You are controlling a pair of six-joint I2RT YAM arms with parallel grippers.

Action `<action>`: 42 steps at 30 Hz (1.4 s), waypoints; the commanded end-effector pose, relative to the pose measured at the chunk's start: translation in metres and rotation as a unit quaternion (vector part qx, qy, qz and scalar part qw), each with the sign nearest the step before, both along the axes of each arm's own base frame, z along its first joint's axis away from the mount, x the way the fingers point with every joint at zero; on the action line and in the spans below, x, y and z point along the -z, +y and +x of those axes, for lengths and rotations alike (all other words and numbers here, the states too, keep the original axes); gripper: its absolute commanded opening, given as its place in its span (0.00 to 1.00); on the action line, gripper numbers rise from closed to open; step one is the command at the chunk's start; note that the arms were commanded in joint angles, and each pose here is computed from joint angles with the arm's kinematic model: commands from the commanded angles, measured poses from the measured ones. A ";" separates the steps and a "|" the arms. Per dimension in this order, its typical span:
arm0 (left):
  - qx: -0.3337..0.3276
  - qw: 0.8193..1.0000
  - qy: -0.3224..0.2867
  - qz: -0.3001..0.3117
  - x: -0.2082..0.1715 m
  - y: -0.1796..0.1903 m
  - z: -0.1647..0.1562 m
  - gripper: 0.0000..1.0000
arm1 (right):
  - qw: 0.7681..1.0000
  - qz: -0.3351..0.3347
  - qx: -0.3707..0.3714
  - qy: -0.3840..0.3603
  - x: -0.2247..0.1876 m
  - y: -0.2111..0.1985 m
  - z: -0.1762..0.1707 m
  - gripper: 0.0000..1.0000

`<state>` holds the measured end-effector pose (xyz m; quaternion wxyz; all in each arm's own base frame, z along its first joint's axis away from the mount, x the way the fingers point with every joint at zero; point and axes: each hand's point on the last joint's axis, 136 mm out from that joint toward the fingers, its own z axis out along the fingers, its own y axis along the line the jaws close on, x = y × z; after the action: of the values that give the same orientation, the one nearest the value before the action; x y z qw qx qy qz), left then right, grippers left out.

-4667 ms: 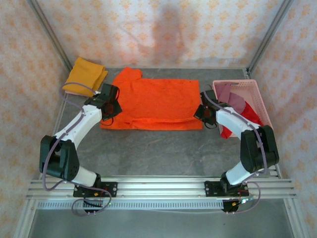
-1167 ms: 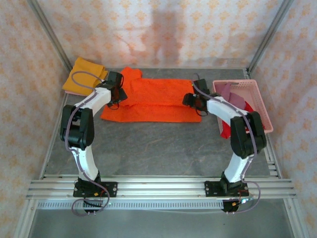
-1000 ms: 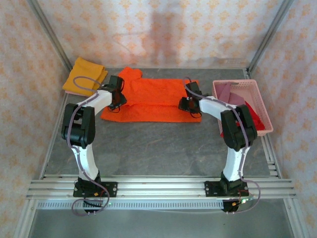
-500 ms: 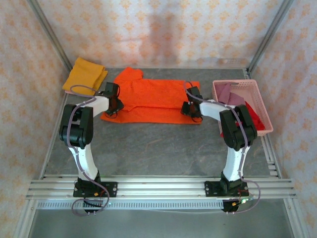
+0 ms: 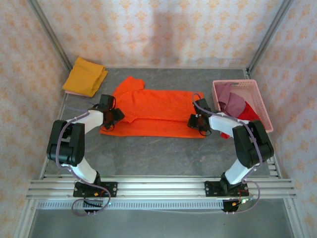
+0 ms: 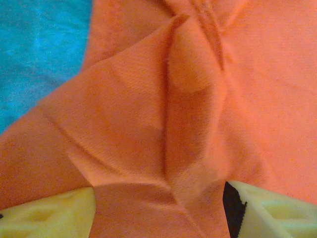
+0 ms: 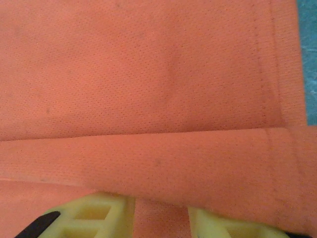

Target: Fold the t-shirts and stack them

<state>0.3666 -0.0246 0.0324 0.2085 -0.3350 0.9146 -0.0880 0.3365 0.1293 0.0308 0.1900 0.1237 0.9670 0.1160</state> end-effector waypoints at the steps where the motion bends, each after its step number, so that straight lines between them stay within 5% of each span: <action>1: -0.002 0.999 -0.002 0.054 -0.027 0.019 -0.003 0.70 | 1.000 -0.014 -0.004 -0.024 -0.023 -0.005 0.003 0.36; 8: -0.010 0.997 -0.019 0.078 -0.054 0.028 -0.020 0.72 | 0.997 0.000 -0.017 -0.075 -0.056 0.003 0.010 0.46; 15: -0.008 0.999 -0.036 -0.014 -0.044 -0.009 -0.017 0.53 | 0.995 0.018 -0.043 -0.085 -0.064 0.027 0.013 0.48; 19: -0.025 0.994 -0.062 -0.081 -0.033 -0.030 0.005 0.65 | 0.995 0.020 -0.047 -0.082 -0.061 0.031 0.012 0.48; 28: -0.050 0.986 -0.070 -0.142 -0.015 -0.048 0.043 0.63 | 0.996 0.002 -0.037 -0.083 -0.060 0.022 0.006 0.48; 42: -0.030 0.991 -0.062 -0.116 -0.031 -0.050 0.061 0.57 | 0.996 0.005 -0.038 -0.085 -0.061 0.025 0.013 0.48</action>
<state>0.4281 -0.0721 0.0661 0.2376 -0.3881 0.8622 -0.2226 0.3423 0.1537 0.0846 0.2538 0.0785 0.9532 0.1439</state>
